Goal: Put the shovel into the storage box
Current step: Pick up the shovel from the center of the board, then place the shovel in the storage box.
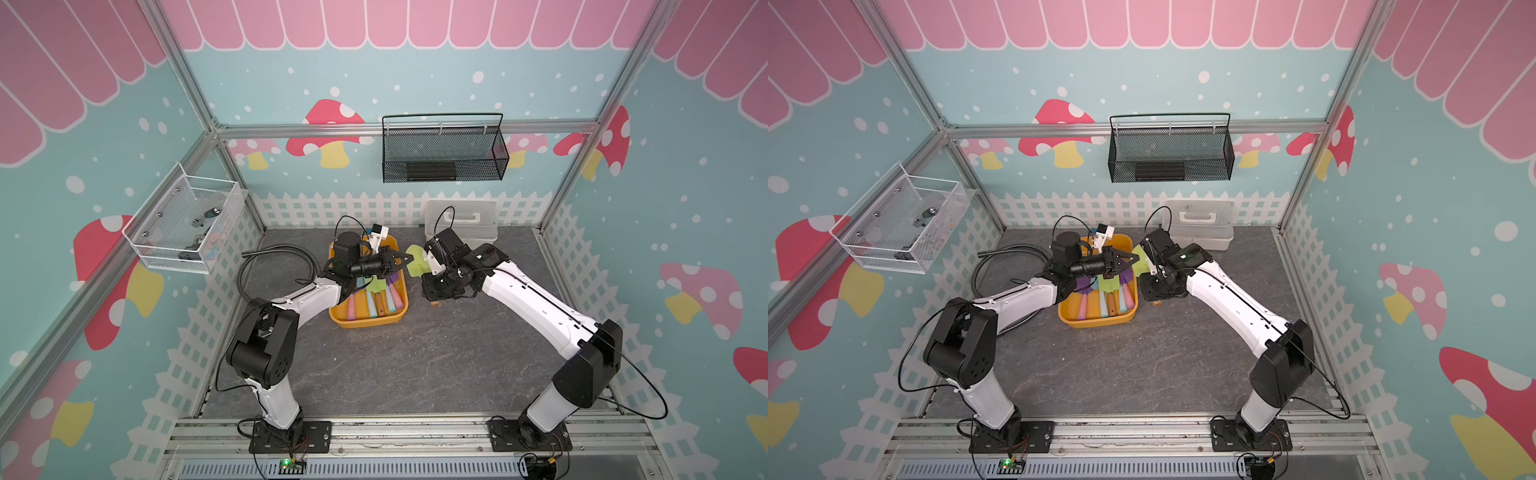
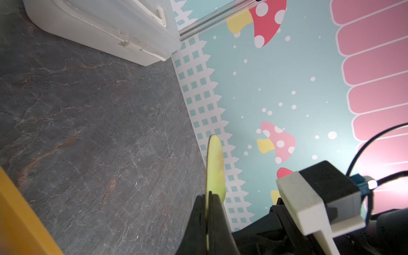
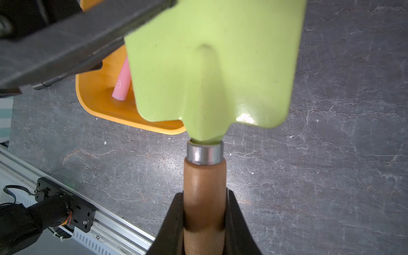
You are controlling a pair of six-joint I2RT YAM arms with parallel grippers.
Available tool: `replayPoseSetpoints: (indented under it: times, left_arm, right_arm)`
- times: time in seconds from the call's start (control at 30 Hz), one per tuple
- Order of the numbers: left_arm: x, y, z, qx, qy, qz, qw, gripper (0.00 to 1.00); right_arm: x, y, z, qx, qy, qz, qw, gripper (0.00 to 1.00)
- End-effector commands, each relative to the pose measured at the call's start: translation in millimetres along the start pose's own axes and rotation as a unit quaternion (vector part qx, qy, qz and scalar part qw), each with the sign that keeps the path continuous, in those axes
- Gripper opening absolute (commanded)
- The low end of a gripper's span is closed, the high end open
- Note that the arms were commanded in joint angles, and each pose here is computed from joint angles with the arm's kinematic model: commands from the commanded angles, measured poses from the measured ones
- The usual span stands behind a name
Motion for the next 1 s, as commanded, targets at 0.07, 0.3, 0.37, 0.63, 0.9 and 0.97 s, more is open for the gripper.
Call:
replayPoseSetpoints:
  times: [0.07,0.3,0.37,0.63,0.9,0.97]
  left_arm:
    - [-10.2,5.4,-3.1,-0.002,0.029,0.025,0.999,0.0]
    - [-13.1,4.6,-4.3,-0.001,0.036,0.023,0.999,0.0]
    - [-12.7,4.8,-4.5,0.001,0.038,0.019,0.999,0.0]
    - [16.0,-19.3,-17.6,0.017,0.054,-0.049,0.997,0.0]
    - [73.1,-81.9,-39.4,0.02,0.024,-0.148,0.988,0.0]
    - [85.0,-90.2,-41.0,0.026,0.017,-0.167,0.985,0.0]
  right_arm:
    - [5.6,3.3,0.9,0.002,-0.011,-0.003,1.0,0.08]
    - [5.7,-1.3,-3.6,-0.01,-0.019,0.001,1.0,0.39]
    - [6.3,-4.9,-4.5,-0.015,-0.021,-0.001,1.0,0.43]
    - [4.8,-40.4,-3.6,-0.052,-0.022,-0.009,0.998,0.47]
    - [-34.8,-71.2,17.1,-0.11,-0.01,0.069,0.991,0.5]
    - [-41.8,-71.2,24.6,-0.109,-0.005,0.079,0.991,0.5]
Point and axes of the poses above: each gripper's point midway between its finger pads, its own y axis out along the fingers, its own x axis along the line the jaws close on, z = x × y, the point moved 4 cm from there along -y, back along the fingers, and after that the axes turned 5 degrees about y, right-handed, at the moved point
